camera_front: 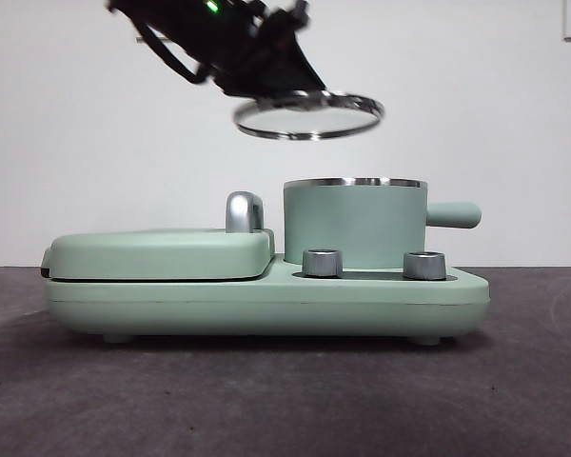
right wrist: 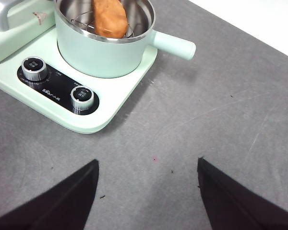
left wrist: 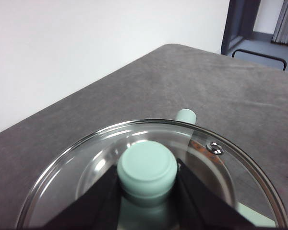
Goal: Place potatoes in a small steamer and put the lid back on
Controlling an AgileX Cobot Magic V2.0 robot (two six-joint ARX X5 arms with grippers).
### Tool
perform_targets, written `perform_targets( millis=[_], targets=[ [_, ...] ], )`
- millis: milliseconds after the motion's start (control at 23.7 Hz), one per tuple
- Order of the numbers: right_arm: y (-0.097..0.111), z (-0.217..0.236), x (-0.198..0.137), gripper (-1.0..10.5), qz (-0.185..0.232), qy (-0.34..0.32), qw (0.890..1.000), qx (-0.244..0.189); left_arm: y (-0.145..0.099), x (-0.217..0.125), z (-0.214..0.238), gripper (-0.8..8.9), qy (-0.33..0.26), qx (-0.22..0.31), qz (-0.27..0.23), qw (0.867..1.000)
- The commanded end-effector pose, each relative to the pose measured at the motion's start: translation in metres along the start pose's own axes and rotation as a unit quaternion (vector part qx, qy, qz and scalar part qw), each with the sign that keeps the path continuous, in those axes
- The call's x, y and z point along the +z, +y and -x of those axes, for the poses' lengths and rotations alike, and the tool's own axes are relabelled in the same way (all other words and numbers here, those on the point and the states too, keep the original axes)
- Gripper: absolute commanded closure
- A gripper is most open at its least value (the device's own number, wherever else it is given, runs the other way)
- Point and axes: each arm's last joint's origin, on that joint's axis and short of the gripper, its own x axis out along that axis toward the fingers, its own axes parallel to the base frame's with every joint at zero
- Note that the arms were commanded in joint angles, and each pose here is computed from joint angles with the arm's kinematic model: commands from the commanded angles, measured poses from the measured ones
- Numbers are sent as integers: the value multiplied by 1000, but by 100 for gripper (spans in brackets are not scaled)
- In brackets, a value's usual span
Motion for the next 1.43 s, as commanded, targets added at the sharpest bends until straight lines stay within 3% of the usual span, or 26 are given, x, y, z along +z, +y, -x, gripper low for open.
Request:
perform_targets(
  millis=[42,295,590,1433],
  targets=[
    [0,0,3,621,2,-6,1000,1,0,13,-20,799,-29,-7,-37,999],
    [0,0,3,621,-1,-5,1000,1,0,-5,-48,799,-58,-12,-39,997],
    [0,0,3,621,-2,-6,1000,0,2,-29,-67,799,-41,-18,-34,998],
    [0,0,4,621,-2,-11,1000,0,-4,-31,-69,799,-39,-33,-38,998]
  ],
)
